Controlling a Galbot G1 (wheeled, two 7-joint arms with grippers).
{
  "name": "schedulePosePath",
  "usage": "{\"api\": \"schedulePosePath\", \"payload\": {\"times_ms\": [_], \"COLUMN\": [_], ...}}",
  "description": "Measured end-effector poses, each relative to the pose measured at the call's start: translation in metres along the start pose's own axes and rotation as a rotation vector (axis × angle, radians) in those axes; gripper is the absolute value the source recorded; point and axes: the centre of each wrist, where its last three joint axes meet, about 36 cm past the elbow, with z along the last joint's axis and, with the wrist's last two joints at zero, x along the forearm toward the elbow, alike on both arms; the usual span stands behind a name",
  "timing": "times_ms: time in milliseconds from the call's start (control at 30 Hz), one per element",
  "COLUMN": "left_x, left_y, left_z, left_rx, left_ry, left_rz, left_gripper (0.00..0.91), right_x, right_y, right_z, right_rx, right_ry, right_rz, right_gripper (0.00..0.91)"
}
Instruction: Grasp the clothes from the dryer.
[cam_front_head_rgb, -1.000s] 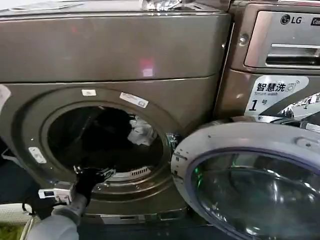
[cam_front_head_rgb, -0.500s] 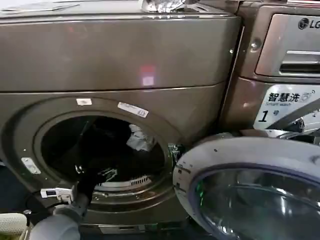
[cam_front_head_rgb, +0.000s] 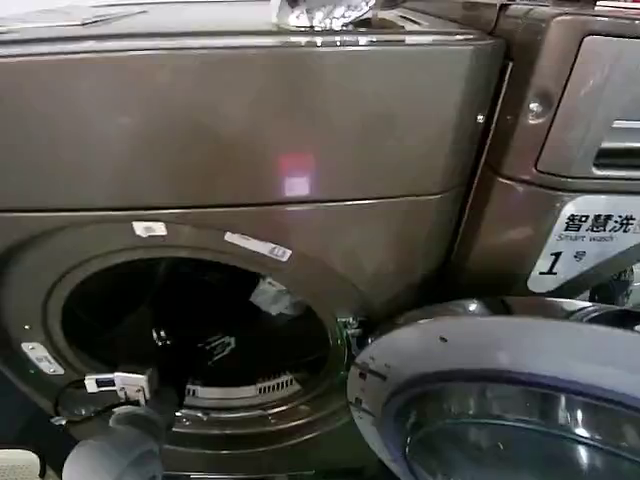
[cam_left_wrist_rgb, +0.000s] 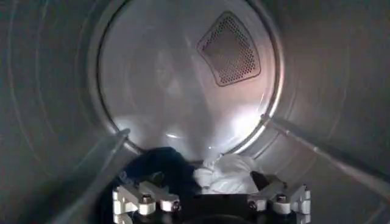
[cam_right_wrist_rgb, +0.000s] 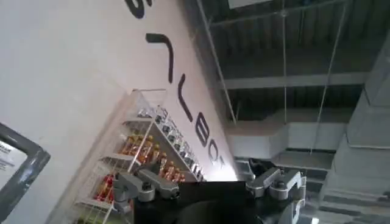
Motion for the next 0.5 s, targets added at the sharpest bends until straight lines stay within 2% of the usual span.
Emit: {"api": "schedulePosePath", "payload": {"times_ms": [500], "left_x": [-0.0042], "left_y": [0.0004], "left_z": [0.0013], "left_rx": [-0.001], "left_ry": [0.002], "left_rz": [-0.003], "left_gripper": [0.907], "right_x": [-0.0004], "right_y": [-0.0018], "right_z": [0.0022], "right_rx": [0.014], "right_ry": [0.007], "right_rz": [0.007], "right_gripper": [0.907]}}
